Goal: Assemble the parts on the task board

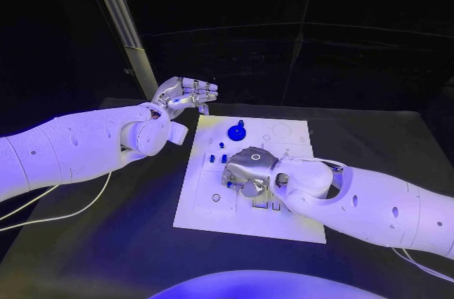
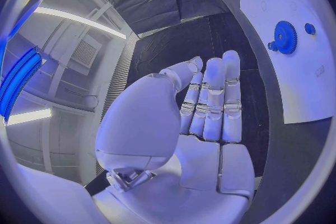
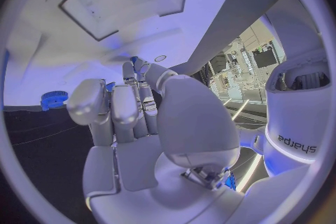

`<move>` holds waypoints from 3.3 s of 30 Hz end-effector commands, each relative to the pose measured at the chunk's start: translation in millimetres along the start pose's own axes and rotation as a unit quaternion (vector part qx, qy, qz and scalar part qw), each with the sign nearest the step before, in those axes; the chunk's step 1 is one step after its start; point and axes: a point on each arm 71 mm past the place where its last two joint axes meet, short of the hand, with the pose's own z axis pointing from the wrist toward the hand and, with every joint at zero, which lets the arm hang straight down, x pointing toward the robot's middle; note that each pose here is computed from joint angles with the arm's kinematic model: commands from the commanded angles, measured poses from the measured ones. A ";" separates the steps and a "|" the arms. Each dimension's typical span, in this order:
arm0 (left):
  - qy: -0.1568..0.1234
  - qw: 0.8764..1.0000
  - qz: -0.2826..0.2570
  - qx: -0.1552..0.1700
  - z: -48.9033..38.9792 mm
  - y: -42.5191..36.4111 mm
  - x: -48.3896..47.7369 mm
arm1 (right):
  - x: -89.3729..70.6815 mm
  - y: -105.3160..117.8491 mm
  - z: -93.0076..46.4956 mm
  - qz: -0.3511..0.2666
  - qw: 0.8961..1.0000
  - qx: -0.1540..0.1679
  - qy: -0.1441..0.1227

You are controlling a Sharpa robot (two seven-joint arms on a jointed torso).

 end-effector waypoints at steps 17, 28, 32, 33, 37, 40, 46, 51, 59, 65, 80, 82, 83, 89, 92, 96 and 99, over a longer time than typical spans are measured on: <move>0.000 1.000 -0.002 -0.004 -0.8 -0.9 -4.1 | -7.7 -7.4 -13.8 0.017 0.998 0.004 -0.057; -0.002 1.000 -0.001 -0.005 -1.7 -0.5 -7.3 | -19.4 -27.4 -56.1 0.056 0.995 0.046 -0.072; -0.001 1.000 -0.002 -0.004 -1.7 -0.5 -7.2 | -25.0 -47.4 -71.9 0.055 0.993 0.085 -0.054; -0.001 1.000 -0.002 -0.004 -1.7 -0.5 -7.1 | -25.4 -52.3 -75.2 0.054 0.993 0.095 -0.049; 0.000 1.000 -0.002 -0.004 -1.5 -0.4 -6.7 | -24.8 -65.7 -83.3 0.046 0.991 0.121 -0.033; 0.001 1.000 -0.002 -0.004 -1.1 -0.4 -6.0 | -23.9 -71.6 -86.0 0.038 0.990 0.132 -0.025; 0.003 1.000 -0.003 -0.004 -0.8 -0.2 -4.9 | -22.6 -76.8 -84.9 0.023 0.990 0.141 -0.016; 0.003 1.000 -0.003 -0.005 -1.0 -0.2 -5.4 | -22.5 -77.4 -82.5 0.016 0.990 0.142 -0.016; 0.003 1.000 -0.003 -0.005 -1.0 -0.1 -5.7 | -23.8 -79.8 -80.5 0.004 0.988 0.149 -0.028; 0.003 1.000 -0.003 -0.006 -1.0 0.0 -5.7 | -23.2 -81.8 -81.0 0.002 0.988 0.153 -0.026; 0.002 1.000 -0.003 -0.007 -0.8 0.3 -6.4 | -23.6 -79.3 -80.6 0.000 0.989 0.145 -0.026; 0.002 1.000 -0.003 -0.007 -0.8 0.4 -6.6 | -24.1 -79.0 -80.7 -0.001 0.989 0.145 -0.029; 0.002 1.000 -0.003 -0.007 -0.8 0.4 -6.7 | -24.3 -79.0 -80.8 -0.002 0.989 0.145 -0.030; 0.001 1.000 -0.002 -0.009 -1.0 0.7 -7.5 | -24.2 -80.5 -82.1 -0.011 0.988 0.151 -0.029; 0.001 1.000 -0.002 -0.009 -1.0 0.8 -7.7 | -24.3 -80.6 -82.6 -0.015 0.988 0.154 -0.028; 0.001 1.000 -0.002 -0.009 -0.8 0.9 -7.8 | -25.3 -78.9 -82.9 -0.018 0.988 0.153 -0.031; 0.001 1.000 -0.002 -0.010 -0.8 1.0 -7.8 | -27.1 -76.0 -83.5 -0.018 0.988 0.148 -0.038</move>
